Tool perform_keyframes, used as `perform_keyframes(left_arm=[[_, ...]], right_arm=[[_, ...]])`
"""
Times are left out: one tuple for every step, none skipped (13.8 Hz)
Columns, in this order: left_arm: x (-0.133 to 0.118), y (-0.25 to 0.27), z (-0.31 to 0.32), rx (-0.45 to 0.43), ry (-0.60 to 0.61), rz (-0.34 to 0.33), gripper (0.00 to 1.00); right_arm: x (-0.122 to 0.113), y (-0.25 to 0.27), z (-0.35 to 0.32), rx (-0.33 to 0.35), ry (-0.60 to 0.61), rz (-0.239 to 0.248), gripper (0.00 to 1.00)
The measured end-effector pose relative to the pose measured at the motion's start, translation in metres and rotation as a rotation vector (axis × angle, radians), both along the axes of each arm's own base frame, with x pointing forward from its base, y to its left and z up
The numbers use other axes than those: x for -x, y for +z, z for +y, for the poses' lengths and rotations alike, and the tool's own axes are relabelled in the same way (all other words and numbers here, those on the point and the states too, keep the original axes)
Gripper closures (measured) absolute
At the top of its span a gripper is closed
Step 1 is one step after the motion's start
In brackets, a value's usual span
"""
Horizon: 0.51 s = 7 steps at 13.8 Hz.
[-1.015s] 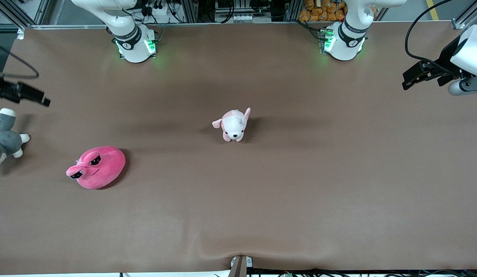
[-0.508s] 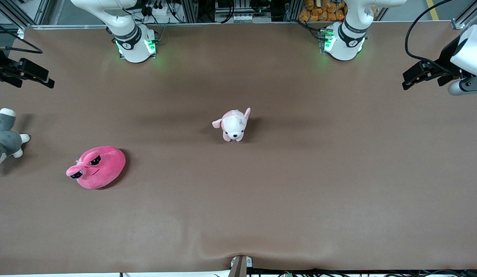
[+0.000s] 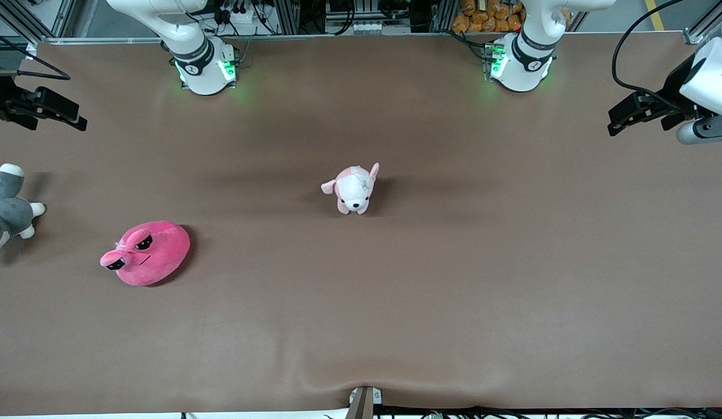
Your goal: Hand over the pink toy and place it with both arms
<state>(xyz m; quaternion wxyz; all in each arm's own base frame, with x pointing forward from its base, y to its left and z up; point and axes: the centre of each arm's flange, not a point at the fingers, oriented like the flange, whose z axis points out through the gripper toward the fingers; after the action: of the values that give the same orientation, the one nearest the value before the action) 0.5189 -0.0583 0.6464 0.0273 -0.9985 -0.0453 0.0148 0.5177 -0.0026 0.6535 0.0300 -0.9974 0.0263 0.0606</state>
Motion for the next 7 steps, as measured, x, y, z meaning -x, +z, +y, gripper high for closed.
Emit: perform_keyframes(left_arm=[[0.0001, 0.0000, -0.0006, 0.000, -0.001, 0.000, 0.00], [-0.0002, 0.0002, -0.0009, 0.000, -0.002, -0.002, 0.00], [-0.0010, 0.0006, -0.0010, 0.000, -0.002, -0.004, 0.00], [-0.0023, 0.0013, -0.0012, 0.000, -0.002, -0.007, 0.00], [-0.0037, 0.0011, -0.0015, 0.000, -0.002, -0.008, 0.00], [-0.0050, 0.0002, -0.0018, 0.000, -0.002, -0.007, 0.00], [-0.0060, -0.0006, -0.0022, 0.000, -0.002, -0.006, 0.00]], right_arm=[[0.0000, 0.0000, 0.0023, 0.001, 0.005, 0.000, 0.00], [-0.0001, 0.0000, 0.0035, 0.002, 0.007, 0.000, 0.00], [-0.0002, 0.0001, 0.0038, 0.002, 0.007, -0.001, 0.00], [-0.0002, 0.0001, 0.0038, 0.002, 0.007, -0.002, 0.00], [-0.0002, 0.0001, 0.0038, 0.002, 0.008, -0.002, 0.00], [-0.0003, 0.0001, 0.0039, 0.002, 0.008, -0.002, 0.00], [-0.0003, 0.0001, 0.0039, 0.002, 0.008, -0.002, 0.00]])
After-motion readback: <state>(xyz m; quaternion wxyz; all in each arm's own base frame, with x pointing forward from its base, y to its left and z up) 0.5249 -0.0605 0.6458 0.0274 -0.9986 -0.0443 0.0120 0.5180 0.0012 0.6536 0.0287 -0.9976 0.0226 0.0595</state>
